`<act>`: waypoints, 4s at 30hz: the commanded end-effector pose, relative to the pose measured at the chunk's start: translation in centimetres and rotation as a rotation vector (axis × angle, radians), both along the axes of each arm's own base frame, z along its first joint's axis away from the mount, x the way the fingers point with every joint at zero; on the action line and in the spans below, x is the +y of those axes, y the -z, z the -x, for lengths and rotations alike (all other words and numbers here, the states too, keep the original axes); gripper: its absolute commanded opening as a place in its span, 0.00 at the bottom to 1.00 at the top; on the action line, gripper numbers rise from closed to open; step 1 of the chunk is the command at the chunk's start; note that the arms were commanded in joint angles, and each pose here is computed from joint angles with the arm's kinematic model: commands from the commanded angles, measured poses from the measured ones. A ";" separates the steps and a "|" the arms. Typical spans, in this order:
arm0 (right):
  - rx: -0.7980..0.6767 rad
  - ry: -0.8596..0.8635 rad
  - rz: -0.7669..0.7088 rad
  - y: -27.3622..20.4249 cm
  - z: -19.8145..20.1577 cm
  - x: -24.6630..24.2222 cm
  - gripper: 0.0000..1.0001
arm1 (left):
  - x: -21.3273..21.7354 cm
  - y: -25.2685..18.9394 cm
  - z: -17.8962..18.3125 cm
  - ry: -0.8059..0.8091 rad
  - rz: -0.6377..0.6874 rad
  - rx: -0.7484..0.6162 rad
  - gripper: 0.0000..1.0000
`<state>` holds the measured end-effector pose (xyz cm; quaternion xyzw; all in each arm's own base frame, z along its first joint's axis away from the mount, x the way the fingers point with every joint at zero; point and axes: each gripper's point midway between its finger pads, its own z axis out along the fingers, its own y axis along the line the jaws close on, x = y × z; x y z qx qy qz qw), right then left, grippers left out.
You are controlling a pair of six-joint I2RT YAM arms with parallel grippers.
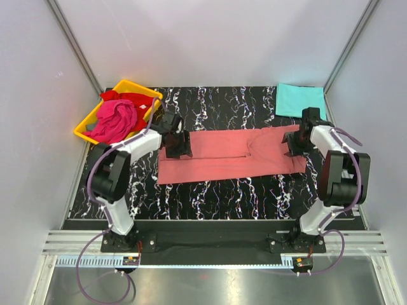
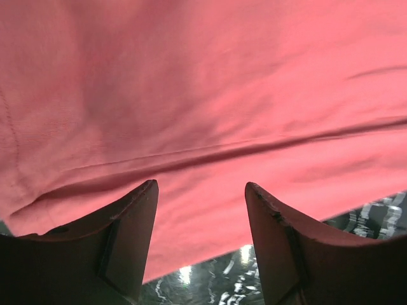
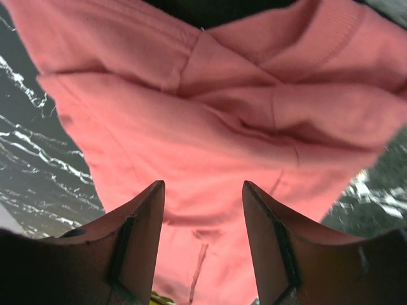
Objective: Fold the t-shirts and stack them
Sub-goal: Fold the tshirt
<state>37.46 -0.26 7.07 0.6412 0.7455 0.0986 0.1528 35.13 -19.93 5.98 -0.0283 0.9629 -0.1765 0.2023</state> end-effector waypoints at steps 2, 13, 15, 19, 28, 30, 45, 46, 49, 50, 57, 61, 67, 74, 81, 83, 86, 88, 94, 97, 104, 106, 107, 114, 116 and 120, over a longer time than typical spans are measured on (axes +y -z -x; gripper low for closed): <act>-0.058 -0.094 -0.005 2.4 -1.5 0.9 0.58 | 1.1 1.8 -0.1 -0.020 -0.080 0.061 0.62; -0.009 -0.437 0.110 5.3 -0.8 2.7 0.58 | 6.9 5.8 10.4 -0.276 -0.186 0.262 0.61; 0.005 -0.505 0.110 6.2 -0.7 3.3 0.59 | 7.8 5.9 11.9 -0.348 -0.185 0.264 0.61; -0.075 -0.686 0.085 6.2 -3.1 5.3 0.59 | 8.2 3.0 14.1 -0.439 -0.072 0.180 0.61; -0.201 -0.985 0.012 6.5 -10.8 11.8 0.59 | 4.7 -8.6 11.4 -0.301 0.190 -0.076 0.64; -0.201 -1.043 -0.003 7.6 -11.5 13.2 0.59 | 4.5 -9.7 10.7 -0.238 0.167 -0.116 0.64; -0.623 -1.211 0.117 -4.7 -22.0 17.1 0.61 | -3.6 -2.0 11.8 0.134 0.214 0.053 0.66; -0.628 -1.182 0.136 -5.5 -21.9 16.6 0.61 | -4.1 -1.4 12.1 0.150 0.207 0.066 0.66; -0.634 -1.080 0.164 -7.6 -21.5 14.5 0.62 | -5.8 -0.5 13.0 0.219 0.193 0.066 0.66; -0.632 -1.038 0.172 -8.4 -21.5 13.3 0.61 | -5.7 -0.1 13.0 0.222 0.176 0.067 0.66; -0.545 -0.828 0.181 -4.6 -20.5 6.3 0.56 | -4.3 3.6 14.2 0.213 0.087 0.148 0.65; -0.526 -0.788 0.202 -2.5 -21.1 4.4 0.55 | -3.7 4.5 14.6 0.205 0.065 0.164 0.64; -0.527 -0.796 0.143 1.2 -22.4 4.7 0.55 | -3.1 5.3 15.2 0.177 0.041 0.196 0.64; -0.533 -0.778 0.094 2.9 -22.8 5.4 0.55 | -3.0 5.4 16.0 0.165 0.060 0.217 0.64; -0.486 -0.782 0.084 5.2 -23.5 6.0 0.25 | -3.7 4.8 16.6 0.161 0.100 0.229 0.64; -0.480 -0.787 0.095 5.4 -24.0 5.9 0.07 | -4.3 4.4 17.2 0.139 0.151 0.249 0.64; -0.488 -0.799 0.140 4.6 -25.8 5.2 0.00 | -5.8 3.7 17.8 0.104 0.250 0.272 0.65; -0.477 -0.811 0.155 5.5 -26.7 4.9 0.00 | -6.8 3.4 18.1 0.076 0.297 0.298 0.65; -0.657 -0.852 0.146 2.8 -31.2 6.1 0.00 | -10.4 -0.5 18.2 0.135 0.453 0.299 0.67; -0.720 -0.848 0.175 2.0 -32.3 5.8 0.01 | -12.4 -5.1 16.8 0.216 0.529 0.229 0.70; -0.805 -0.865 0.260 -1.5 -33.7 5.0 0.45 | -11.3 -7.6 13.6 0.314 0.360 0.112 0.70; -0.790 -0.853 0.282 -4.6 -32.9 4.6 0.56 | -8.2 -6.3 12.4 0.280 0.213 0.089 0.70; -0.729 -0.831 0.283 -3.6 -32.1 4.1 0.59 | -7.3 -6.7 12.0 0.264 0.187 0.064 0.70; -0.527 -0.757 0.206 -9.2 -21.0 6.4 0.61 | 2.0 -5.8 7.9 0.075 0.043 -0.022 0.70; -0.399 -0.819 0.166 -5.8 -15.5 10.6 0.61 | 4.3 -5.0 7.1 0.027 -0.012 -0.039 0.70; -0.352 -0.833 0.048 -5.9 -5.8 16.4 0.61 | 7.8 -2.9 6.0 -0.056 -0.132 -0.024 0.70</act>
